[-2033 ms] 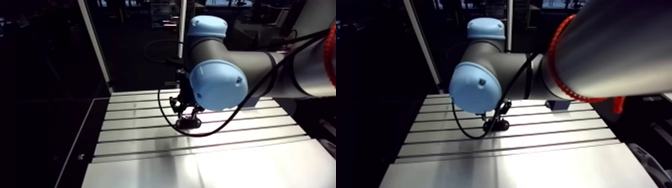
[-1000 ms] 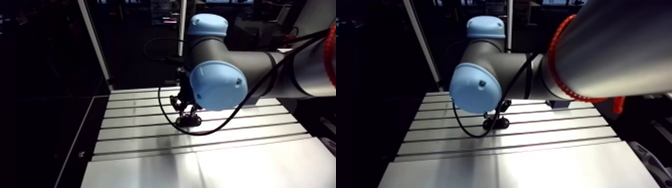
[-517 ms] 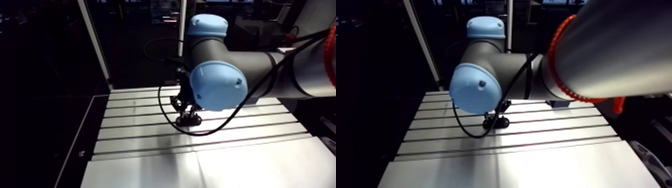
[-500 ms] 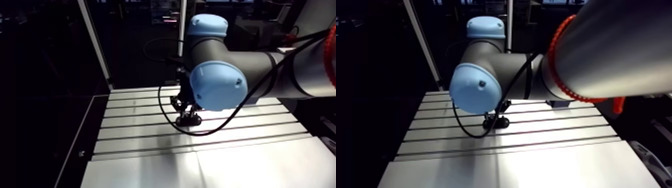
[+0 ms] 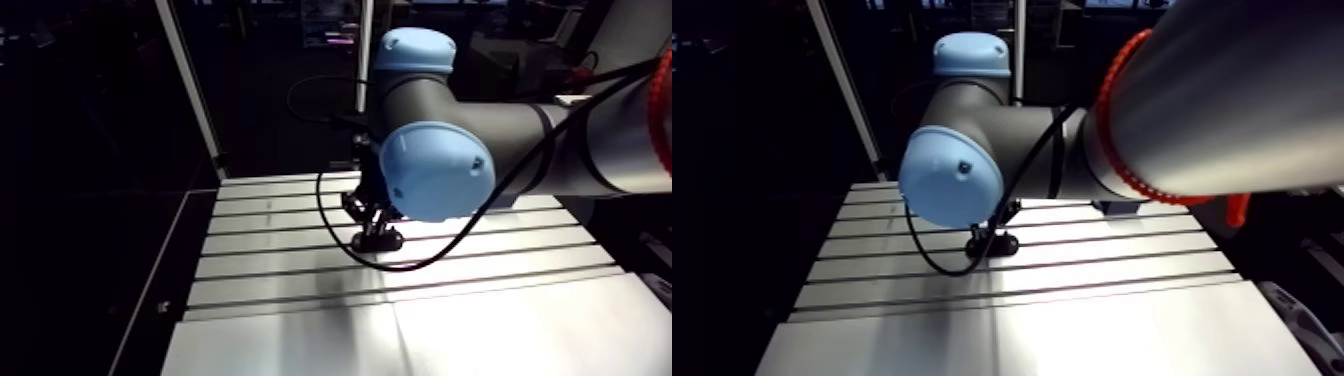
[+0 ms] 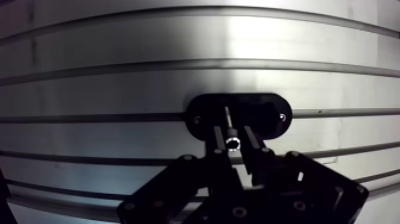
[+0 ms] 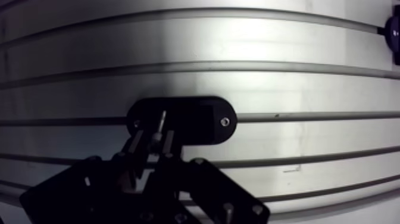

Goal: Pick up the M10 bolt and insert it into the hole until fully seated.

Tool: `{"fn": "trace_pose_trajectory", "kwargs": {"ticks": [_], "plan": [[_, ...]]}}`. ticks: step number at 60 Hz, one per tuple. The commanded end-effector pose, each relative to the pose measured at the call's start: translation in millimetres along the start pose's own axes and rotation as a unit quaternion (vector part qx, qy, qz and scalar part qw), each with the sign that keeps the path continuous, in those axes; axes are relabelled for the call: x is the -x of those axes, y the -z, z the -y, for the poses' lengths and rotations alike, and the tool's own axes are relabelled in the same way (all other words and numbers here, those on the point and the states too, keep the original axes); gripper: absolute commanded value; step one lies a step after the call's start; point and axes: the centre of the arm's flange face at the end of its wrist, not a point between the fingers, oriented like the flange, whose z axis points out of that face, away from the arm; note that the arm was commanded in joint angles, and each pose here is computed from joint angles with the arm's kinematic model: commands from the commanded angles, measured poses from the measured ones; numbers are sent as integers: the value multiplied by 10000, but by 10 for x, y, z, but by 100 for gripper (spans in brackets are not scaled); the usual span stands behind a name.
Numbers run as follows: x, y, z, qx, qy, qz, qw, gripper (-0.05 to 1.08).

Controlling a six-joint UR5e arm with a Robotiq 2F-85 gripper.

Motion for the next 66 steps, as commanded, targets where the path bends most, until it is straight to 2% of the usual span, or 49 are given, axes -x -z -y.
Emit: {"fn": "trace_pose_trajectory", "kwargs": {"ticks": [1, 28, 46, 54, 59, 66], "plan": [[6, 1, 2, -7, -7, 5, 10000, 73], [2, 41, 9, -3, -7, -32, 10000, 77], [-28, 239, 11, -13, 1, -216, 9998, 83], [-65, 404, 10, 7, 4, -336, 9994, 90], [-84, 473, 6, 22, 9, -341, 9994, 94], [-128, 584, -25, 107, 32, -388, 9992, 102]]}}
